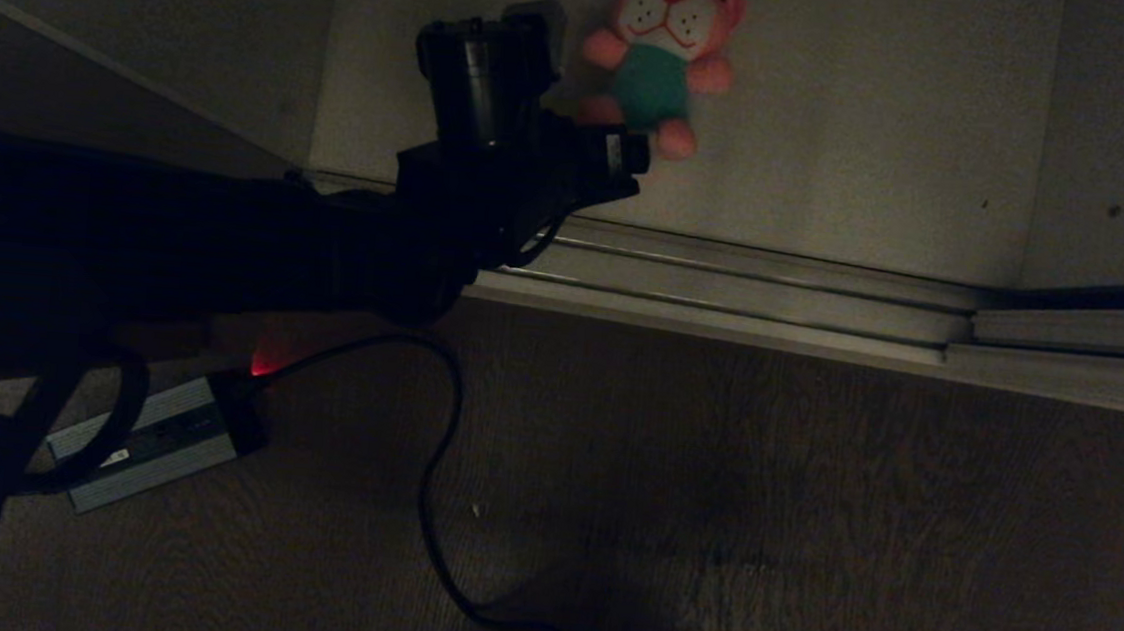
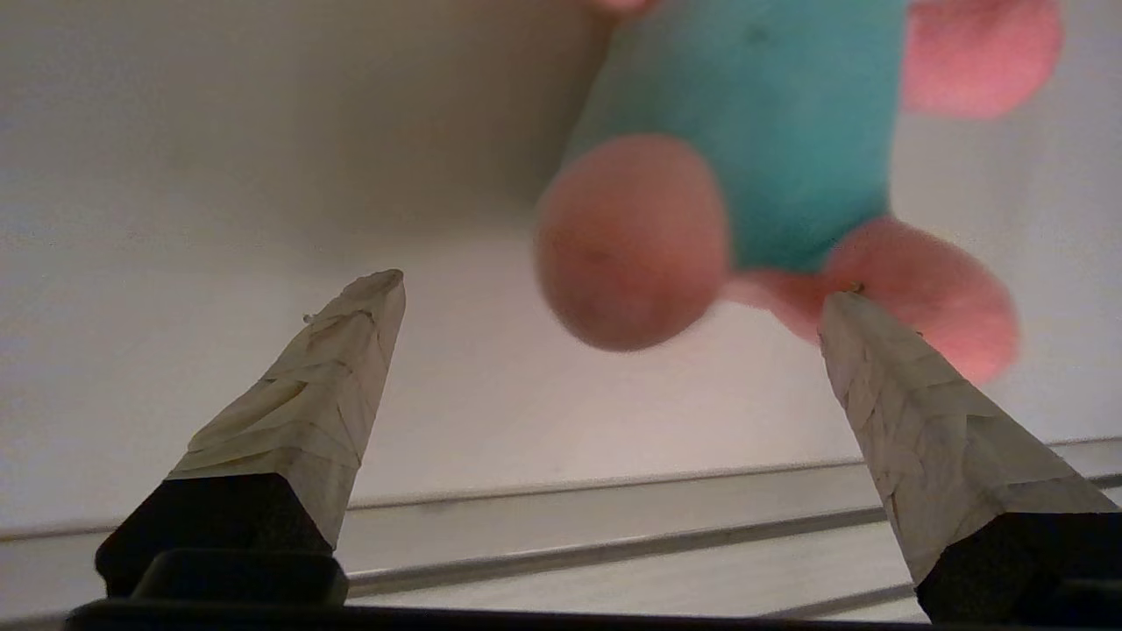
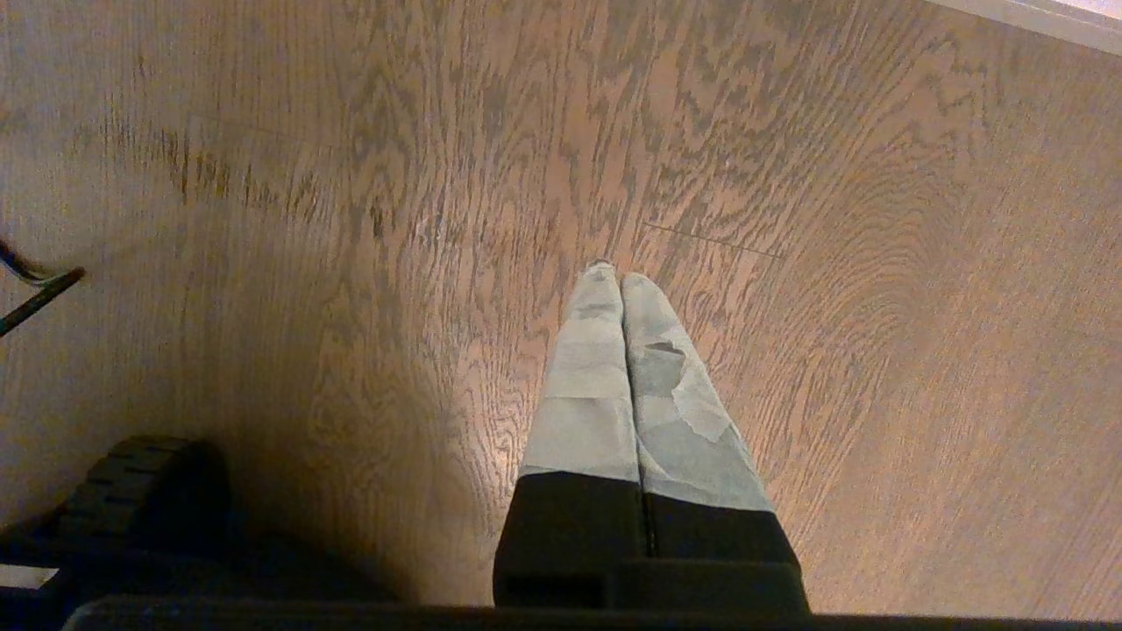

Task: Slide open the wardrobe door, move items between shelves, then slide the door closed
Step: Place the pink doll on the higher shelf

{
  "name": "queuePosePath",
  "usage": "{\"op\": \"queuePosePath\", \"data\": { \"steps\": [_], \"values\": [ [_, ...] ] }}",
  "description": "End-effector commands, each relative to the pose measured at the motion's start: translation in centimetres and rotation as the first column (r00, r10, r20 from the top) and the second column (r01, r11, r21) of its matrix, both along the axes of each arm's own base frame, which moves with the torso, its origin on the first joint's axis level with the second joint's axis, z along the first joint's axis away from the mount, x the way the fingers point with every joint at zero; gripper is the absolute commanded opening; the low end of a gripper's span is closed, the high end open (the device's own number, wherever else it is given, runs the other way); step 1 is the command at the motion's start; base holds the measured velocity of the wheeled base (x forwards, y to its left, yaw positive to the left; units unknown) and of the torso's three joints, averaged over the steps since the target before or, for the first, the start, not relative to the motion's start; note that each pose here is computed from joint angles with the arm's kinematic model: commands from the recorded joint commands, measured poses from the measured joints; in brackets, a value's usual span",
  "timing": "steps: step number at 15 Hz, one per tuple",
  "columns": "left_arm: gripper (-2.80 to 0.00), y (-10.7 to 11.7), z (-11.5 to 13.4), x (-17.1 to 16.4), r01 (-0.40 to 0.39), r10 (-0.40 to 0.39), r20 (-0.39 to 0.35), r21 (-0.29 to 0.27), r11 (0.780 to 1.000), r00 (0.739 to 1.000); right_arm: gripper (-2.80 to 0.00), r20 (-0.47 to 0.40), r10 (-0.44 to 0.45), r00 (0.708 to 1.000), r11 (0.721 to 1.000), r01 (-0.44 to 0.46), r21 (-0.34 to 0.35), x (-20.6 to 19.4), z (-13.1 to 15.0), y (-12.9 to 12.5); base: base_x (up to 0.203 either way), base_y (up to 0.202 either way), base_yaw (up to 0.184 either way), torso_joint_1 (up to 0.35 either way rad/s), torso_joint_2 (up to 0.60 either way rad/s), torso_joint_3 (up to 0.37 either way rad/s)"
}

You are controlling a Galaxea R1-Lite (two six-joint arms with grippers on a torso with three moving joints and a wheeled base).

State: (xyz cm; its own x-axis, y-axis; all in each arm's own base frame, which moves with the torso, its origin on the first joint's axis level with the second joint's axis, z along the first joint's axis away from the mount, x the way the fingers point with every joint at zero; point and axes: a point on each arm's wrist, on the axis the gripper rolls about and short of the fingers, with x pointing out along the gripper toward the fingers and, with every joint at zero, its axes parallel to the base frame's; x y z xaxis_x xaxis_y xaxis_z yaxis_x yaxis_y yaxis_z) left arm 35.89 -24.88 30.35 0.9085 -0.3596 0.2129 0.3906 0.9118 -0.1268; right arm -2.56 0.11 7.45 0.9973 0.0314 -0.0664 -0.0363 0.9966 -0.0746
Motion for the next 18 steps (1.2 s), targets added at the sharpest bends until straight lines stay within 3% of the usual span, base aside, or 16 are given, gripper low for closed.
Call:
{"op": "queuePosePath", "data": {
  "steps": [1, 8, 9, 10, 18],
  "values": [
    [0.0, -0.8, -0.4, 1.0, 0.002, -0.002, 0.027, -0.022, 1.0, 1.0, -2.8, 0.004, 0.001, 1.0, 1.0, -0.001, -0.001, 0.0, 0.0, 0.0, 0.0, 0.0, 0.0, 0.0, 0.0, 0.0],
    [0.0, -2.1, 0.2, 1.3, 0.023, -0.017, 0.111, -0.058, 0.998, 0.994, -2.8, 0.002, 0.001, 1.0, 1.0, -0.001, -0.001, 0.0, 0.0, 0.0, 0.0, 0.0, 0.0, 0.0, 0.0, 0.0],
    [-0.4, -2.2, 0.2, 1.3, 0.034, -0.028, 0.117, -0.053, 0.998, 0.993, -2.8, 0.002, 0.001, 1.0, 1.0, -0.001, -0.001, 0.0, 0.0, 0.0, 0.0, 0.0, 0.0, 0.0, 0.0, 0.0],
    [-2.8, -2.1, 0.2, 1.3, 0.04, -0.034, 0.121, -0.054, 0.998, 0.992, -2.8, 0.004, 0.001, 1.0, 1.0, -0.001, -0.001, 0.0, 0.0, 0.0, 0.0, 0.0, 0.0, 0.0, 0.0, 0.0],
    [-2.8, -2.1, 0.5, 1.1, 0.049, -0.041, 0.124, -0.062, 0.997, 0.991, -2.8, 0.002, 0.001, 1.0, 1.0, -0.001, -0.001, 0.0, 0.0, 0.0, 0.0, 0.0, 0.0, 0.0, 0.0, 0.0]
  ]
}}
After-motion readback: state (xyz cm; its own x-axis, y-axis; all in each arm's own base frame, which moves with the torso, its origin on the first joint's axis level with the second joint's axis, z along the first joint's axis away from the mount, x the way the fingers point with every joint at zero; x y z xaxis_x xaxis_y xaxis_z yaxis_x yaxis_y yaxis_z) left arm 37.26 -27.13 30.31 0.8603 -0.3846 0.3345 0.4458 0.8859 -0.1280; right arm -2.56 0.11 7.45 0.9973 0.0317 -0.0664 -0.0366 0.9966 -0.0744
